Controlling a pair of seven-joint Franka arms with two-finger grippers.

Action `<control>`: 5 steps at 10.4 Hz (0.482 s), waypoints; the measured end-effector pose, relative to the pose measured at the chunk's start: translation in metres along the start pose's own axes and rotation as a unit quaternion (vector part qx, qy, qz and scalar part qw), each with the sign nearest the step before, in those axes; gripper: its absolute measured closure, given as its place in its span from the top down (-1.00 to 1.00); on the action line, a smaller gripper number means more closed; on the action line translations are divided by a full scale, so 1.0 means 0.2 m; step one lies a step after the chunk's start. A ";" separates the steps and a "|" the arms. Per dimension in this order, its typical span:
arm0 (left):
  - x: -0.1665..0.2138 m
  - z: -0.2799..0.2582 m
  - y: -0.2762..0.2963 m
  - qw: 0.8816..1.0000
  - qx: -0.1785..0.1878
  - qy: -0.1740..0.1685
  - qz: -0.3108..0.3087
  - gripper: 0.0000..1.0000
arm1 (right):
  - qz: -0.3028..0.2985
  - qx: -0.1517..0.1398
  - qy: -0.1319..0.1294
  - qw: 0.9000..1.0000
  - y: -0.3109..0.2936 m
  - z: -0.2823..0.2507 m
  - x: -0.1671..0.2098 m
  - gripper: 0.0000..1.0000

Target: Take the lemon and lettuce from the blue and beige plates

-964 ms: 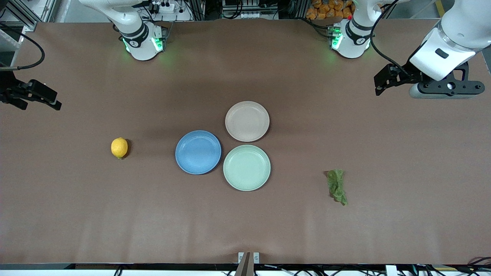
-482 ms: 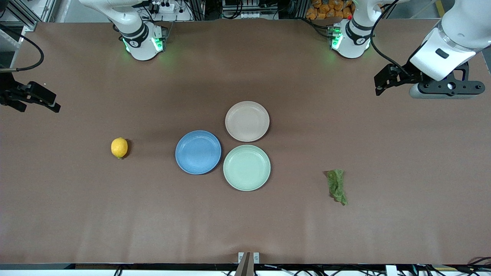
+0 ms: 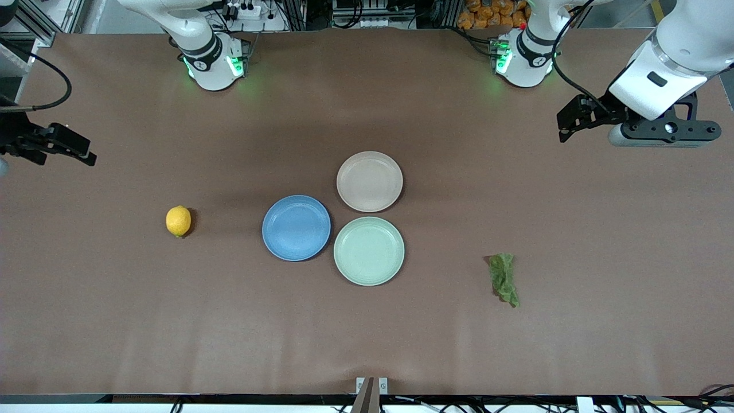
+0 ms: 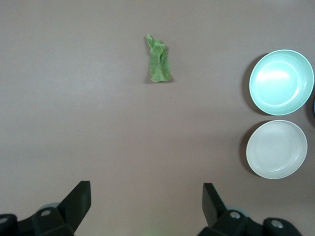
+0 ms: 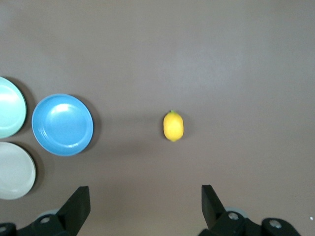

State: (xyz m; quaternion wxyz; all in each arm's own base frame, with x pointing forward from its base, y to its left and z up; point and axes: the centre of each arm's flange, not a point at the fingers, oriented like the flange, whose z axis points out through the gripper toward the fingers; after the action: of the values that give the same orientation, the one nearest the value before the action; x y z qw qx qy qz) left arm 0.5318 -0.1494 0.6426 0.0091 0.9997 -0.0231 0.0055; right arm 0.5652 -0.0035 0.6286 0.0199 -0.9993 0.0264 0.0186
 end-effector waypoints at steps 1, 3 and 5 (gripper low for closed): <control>0.00 0.00 0.00 1.000 0.000 0.000 0.000 1.00 | 0.001 -0.001 -0.011 1.000 0.00 0.02 0.00 1.00; 0.00 0.00 0.00 1.000 0.000 0.000 0.000 1.00 | 0.005 -0.001 -0.018 1.000 0.00 0.03 0.00 1.00; 0.00 0.00 0.00 1.000 0.000 0.000 0.000 1.00 | 0.007 -0.001 -0.018 1.000 0.00 0.03 0.00 1.00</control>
State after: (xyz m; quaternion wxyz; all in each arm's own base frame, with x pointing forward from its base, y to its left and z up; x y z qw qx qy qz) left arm 0.5318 -0.1495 0.6430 0.0092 0.9997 -0.0232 0.0059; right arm 0.5641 -0.0032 0.6218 0.0192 -0.9986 0.0327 0.0369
